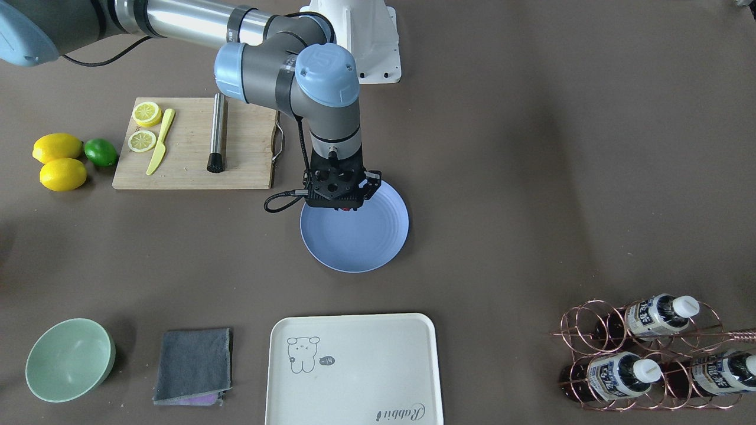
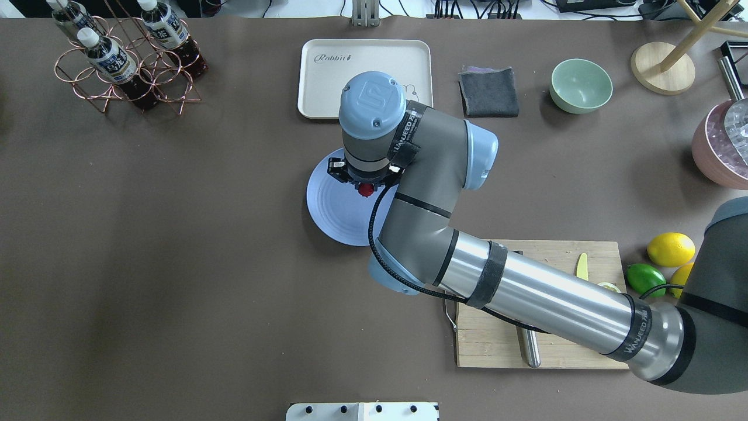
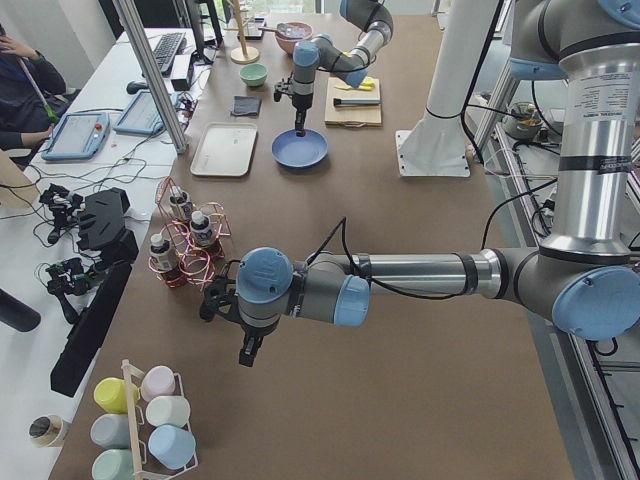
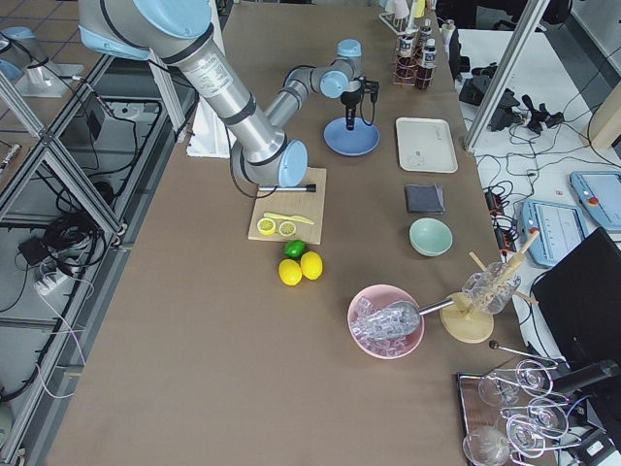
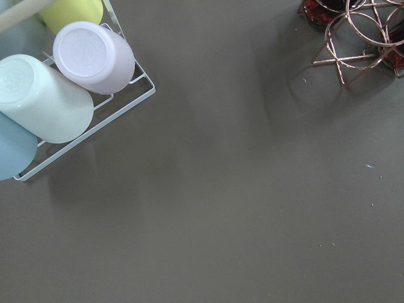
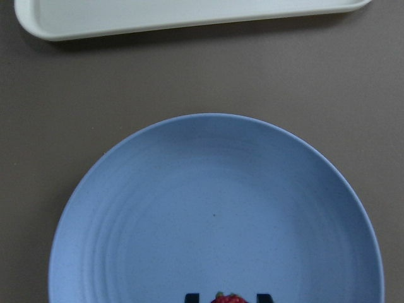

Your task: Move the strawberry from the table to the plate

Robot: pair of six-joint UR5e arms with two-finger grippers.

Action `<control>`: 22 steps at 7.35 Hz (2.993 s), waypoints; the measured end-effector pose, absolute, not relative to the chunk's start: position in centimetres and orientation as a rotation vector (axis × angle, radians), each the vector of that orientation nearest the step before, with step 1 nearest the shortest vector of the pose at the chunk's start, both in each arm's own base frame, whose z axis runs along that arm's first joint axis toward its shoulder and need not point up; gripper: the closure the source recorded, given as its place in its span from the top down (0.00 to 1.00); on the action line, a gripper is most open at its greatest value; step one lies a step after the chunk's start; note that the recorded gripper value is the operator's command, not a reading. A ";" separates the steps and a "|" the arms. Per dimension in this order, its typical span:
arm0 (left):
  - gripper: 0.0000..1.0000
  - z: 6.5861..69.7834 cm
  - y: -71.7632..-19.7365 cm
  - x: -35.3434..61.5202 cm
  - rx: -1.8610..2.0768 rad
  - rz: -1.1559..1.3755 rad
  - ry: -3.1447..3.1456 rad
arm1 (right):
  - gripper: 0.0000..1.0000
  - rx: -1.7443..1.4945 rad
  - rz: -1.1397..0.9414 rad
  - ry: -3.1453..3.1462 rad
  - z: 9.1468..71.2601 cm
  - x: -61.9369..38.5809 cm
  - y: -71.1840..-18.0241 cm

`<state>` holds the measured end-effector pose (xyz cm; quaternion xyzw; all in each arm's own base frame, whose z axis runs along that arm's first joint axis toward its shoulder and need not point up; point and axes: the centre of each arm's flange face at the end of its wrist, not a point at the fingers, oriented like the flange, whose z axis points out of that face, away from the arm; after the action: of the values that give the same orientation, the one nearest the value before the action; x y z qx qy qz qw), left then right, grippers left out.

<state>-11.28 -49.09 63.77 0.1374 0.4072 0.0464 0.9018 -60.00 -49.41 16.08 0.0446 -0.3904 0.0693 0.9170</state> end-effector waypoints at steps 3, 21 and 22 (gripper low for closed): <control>0.98 63.7 -48.9 -11.4 0.289 0.097 0.843 | 0.00 0.099 0.156 -0.768 17.3 -63.7 -49.8; 0.98 64.5 -48.1 -11.4 0.271 0.081 0.848 | 1.00 0.120 0.028 -0.768 31.2 -25.1 -63.2; 0.98 64.5 -48.0 -11.4 0.272 0.081 0.848 | 1.00 0.145 -0.025 -0.741 35.5 -19.8 -62.1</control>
<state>-11.41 -48.03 64.52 0.1313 0.4101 0.0391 0.9017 -19.77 -62.11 35.53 0.0710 -0.3617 -0.0120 0.9295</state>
